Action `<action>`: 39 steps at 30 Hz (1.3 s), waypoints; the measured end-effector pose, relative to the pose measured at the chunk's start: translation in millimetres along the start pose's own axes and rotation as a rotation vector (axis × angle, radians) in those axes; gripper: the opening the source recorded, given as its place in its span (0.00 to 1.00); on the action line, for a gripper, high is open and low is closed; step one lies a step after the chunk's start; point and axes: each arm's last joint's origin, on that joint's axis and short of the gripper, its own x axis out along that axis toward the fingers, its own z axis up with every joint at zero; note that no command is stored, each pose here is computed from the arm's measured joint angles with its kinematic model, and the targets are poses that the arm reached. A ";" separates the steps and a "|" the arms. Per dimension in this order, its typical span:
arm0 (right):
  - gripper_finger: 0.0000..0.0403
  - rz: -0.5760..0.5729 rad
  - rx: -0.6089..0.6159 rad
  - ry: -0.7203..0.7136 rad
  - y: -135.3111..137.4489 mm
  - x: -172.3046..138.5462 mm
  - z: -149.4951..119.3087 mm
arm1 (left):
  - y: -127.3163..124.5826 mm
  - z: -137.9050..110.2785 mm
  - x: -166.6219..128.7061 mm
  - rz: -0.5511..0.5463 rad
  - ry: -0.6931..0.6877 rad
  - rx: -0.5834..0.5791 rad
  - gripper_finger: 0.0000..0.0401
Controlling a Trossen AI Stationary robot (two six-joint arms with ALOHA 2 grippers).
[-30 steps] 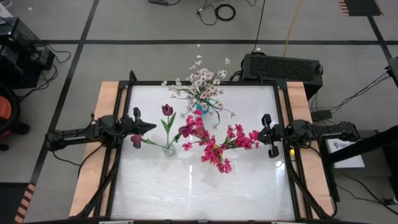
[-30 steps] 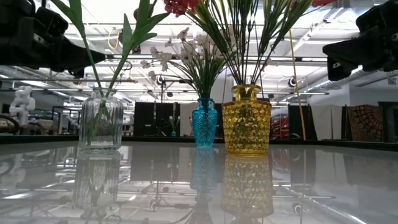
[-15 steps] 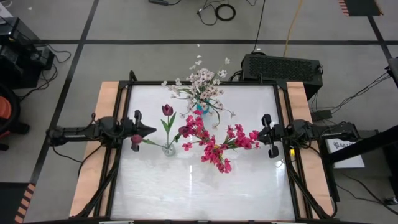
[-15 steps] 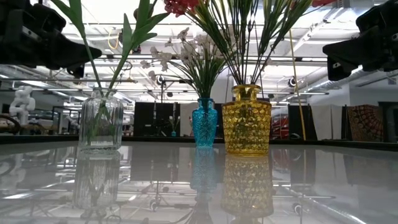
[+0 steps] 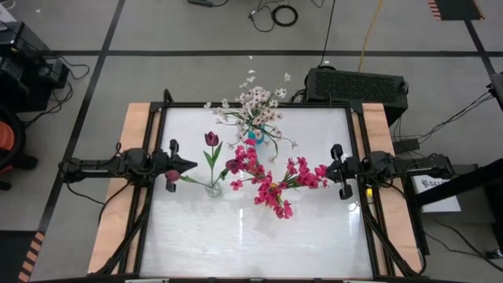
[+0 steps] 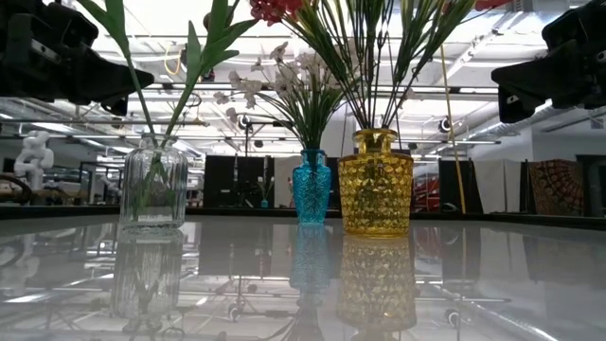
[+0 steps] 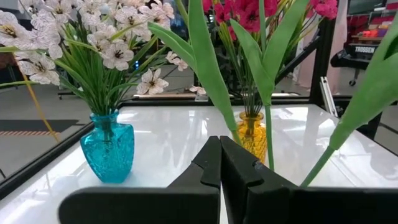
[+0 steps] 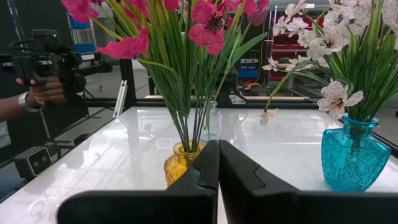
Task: Sort flowers into vase by color
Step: Return to Home Position
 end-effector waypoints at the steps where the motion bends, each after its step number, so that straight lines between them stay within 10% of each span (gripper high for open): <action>1: 0.00 0.000 0.000 0.000 0.0 0.0 0.0 | 0.0 0.0 0.0 0.000 0.000 0.000 0.00; 39: 0.00 -0.097 -0.079 -0.002 -2.7 -0.1 0.3 | -0.8 -0.8 0.2 -0.030 0.008 0.039 0.01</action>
